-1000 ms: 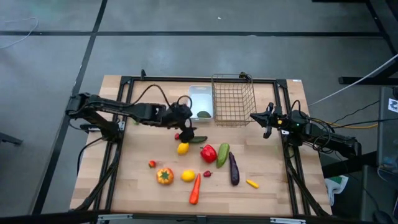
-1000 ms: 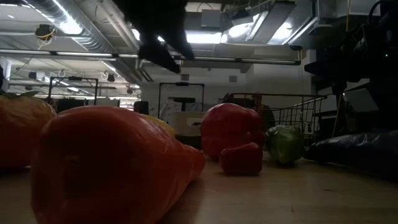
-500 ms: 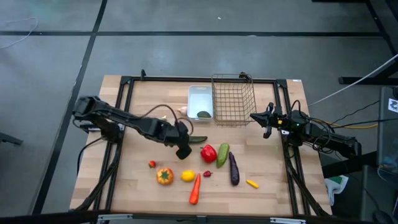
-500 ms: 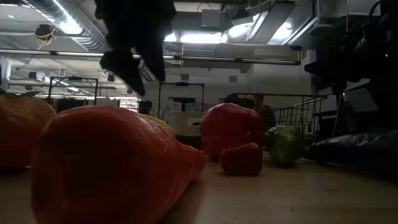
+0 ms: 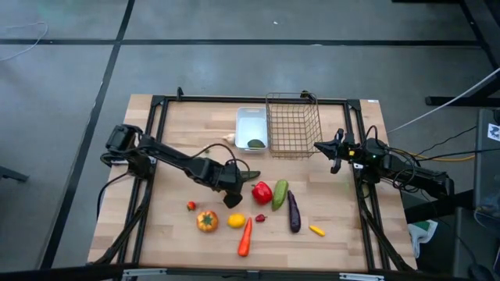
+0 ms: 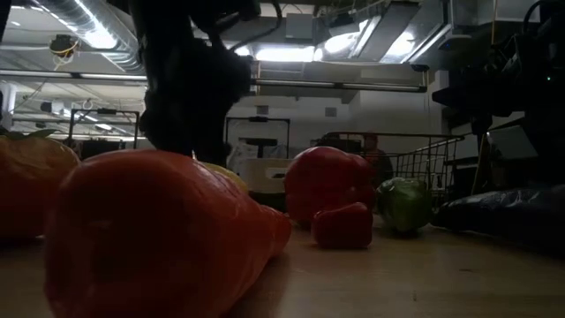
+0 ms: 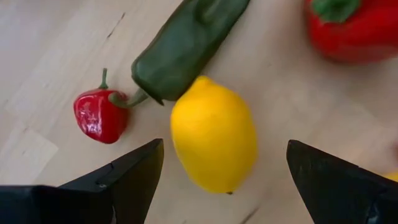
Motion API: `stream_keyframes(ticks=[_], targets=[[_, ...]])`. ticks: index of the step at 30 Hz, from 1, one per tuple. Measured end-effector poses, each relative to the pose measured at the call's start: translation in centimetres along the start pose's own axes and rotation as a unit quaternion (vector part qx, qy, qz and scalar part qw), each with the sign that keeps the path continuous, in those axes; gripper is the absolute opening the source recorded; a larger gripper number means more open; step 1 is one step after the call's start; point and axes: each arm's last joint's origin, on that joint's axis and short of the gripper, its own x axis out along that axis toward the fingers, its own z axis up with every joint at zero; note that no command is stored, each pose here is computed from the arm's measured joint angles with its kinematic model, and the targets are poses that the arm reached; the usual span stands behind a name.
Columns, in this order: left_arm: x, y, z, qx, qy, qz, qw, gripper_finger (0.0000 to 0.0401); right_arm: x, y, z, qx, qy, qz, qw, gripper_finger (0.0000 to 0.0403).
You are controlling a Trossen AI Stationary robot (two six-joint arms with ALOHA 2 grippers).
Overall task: Sort produce into baskets
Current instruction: Put the yellow lemon into the white bin
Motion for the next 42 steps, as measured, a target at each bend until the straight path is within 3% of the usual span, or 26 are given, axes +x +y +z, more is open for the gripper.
stream_keyframes(ticks=[15,26,30,42], targets=[[2.9,-0.2,-0.5,-0.004,0.024,0.031,0.999,0.0329,0.0,0.0,0.0,0.0,0.0,0.0,1.0,0.0003],[2.8,-0.2,-0.4,0.002,0.029,0.033,0.999,0.0209,0.0,0.0,0.0,0.0,0.0,0.0,1.0,0.0003],[2.3,-0.7,0.2,0.009,0.044,0.004,0.999,0.019,0.0,0.0,0.0,0.0,0.0,0.0,1.0,0.0003],[-1.8,-3.2,3.9,0.051,0.057,-0.112,0.991,0.0207,0.0,0.0,0.0,0.0,0.0,0.0,1.0,0.0003]])
